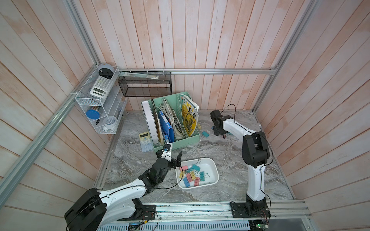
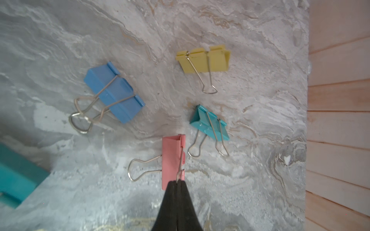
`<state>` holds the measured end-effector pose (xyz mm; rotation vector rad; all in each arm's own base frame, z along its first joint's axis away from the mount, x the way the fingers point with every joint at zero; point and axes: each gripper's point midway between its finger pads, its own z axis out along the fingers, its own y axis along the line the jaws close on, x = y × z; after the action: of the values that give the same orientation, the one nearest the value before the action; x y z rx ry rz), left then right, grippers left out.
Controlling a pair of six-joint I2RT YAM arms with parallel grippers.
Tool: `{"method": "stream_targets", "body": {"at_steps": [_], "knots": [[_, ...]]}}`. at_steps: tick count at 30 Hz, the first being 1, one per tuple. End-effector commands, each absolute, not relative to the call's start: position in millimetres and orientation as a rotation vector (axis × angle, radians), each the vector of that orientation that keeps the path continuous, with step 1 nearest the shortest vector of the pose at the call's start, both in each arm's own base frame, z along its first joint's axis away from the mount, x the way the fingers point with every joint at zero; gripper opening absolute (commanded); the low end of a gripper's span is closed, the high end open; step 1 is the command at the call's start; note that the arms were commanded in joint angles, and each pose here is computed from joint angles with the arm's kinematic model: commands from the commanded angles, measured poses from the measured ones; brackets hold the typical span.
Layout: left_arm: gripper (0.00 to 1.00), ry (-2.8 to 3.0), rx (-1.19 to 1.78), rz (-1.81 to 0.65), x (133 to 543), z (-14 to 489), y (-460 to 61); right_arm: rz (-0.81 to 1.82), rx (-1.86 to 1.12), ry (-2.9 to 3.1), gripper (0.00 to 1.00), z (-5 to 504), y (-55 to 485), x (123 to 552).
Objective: Put the binder clips in the storage box
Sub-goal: Pick up the binder clip at the center of the board, then place the binder clip in the storage box.
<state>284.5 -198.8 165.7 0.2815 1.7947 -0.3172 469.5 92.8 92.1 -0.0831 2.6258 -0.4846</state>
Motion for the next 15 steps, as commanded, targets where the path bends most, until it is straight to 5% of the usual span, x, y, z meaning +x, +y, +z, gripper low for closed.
{"method": "stream_targets", "body": {"at_steps": [1,9,11,13,15], "knots": [[1.0,1.766,0.289,-0.346,283.6,175.2,-203.5,-0.335,0.023,2.504,0.0,144.9,100.1,458.7],[0.97,1.724,0.256,-0.543,275.7,201.1,-220.3,-0.008,0.026,2.352,0.0,205.1,136.7,365.4],[0.81,1.745,0.092,-0.696,279.0,222.2,-227.0,0.105,0.01,2.288,0.0,218.1,153.0,339.4],[0.52,1.785,0.001,-0.817,281.6,240.4,-246.9,0.193,-0.022,2.214,0.0,232.7,169.3,313.6],[0.38,1.853,-0.042,-0.835,285.9,247.2,-266.6,0.257,-0.067,2.168,0.0,240.1,185.0,291.8]]}}
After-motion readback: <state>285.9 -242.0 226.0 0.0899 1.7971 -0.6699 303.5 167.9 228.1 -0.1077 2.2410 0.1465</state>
